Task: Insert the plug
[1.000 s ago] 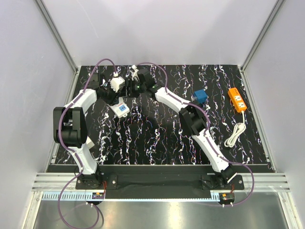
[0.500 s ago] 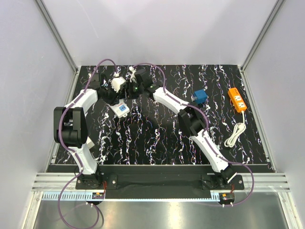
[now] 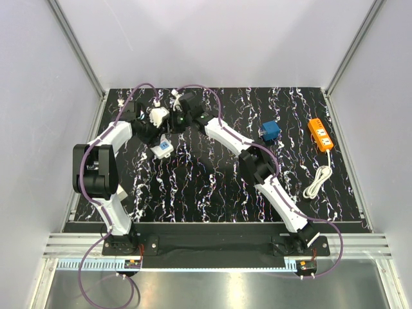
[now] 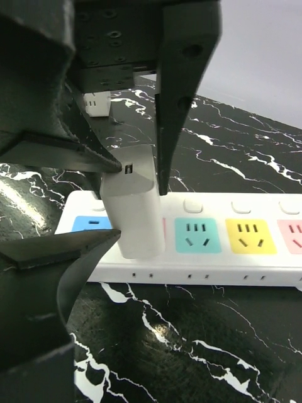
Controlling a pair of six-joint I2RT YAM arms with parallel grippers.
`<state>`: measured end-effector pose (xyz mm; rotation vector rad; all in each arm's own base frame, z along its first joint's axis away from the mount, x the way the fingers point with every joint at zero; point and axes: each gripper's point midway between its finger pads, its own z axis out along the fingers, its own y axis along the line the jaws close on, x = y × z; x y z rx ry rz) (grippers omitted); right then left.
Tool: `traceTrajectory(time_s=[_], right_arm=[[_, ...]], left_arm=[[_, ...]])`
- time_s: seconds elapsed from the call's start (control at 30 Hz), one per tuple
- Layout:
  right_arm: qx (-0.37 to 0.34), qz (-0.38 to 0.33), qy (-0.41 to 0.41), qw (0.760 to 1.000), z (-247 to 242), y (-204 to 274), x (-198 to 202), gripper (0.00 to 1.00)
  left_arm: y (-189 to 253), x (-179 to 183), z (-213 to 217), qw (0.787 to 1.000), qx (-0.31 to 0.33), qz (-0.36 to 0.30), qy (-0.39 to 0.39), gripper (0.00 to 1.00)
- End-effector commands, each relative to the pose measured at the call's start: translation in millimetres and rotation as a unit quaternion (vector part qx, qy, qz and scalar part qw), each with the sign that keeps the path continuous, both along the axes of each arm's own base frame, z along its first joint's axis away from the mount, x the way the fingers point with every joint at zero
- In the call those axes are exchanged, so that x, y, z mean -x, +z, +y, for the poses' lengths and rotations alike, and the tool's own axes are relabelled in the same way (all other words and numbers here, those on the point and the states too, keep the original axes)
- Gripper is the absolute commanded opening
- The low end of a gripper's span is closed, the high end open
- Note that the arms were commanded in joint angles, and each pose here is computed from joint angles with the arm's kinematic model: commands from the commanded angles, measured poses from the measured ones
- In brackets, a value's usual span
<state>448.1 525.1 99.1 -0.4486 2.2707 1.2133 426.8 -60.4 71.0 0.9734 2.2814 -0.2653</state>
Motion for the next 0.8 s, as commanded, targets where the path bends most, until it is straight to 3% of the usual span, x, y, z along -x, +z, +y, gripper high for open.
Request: traceTrajectory(time_s=[0.0,0.1,0.13,0.17,0.2,0.57,0.77], right_arm=[[0.054,0.01,-0.001,0.998,3,-49,11,0.45],[0.059,0.011,-0.004,0.998,3,-53,12,0.42],[0.058,0.008,-0.004,0.998,4,-52,11,0.41],[0.062,0.011,-0.006,0.998,2,-55,11,0.41],[0.065,0.01,-0.01,0.998,1,-56,10,0.41],[0.076,0.012,-0.008,0.997,2,-61,14,0.39],[0.085,0.011,-0.002,0.996,6,-68,21,0.38]], left_arm=[[-6,20,2,0.999,-0.007,0.038,0.013,0.57],[-2,20,2,0.999,-0.006,0.033,0.013,0.59],[-1,19,3,0.999,-0.007,0.031,0.015,0.72],[0,19,3,0.999,-0.006,0.029,0.016,0.96],[4,18,2,1.0,-0.005,0.023,0.016,0.99],[54,17,10,0.998,-0.011,-0.036,0.054,0.99],[91,19,40,0.985,-0.055,-0.09,0.135,0.99]])
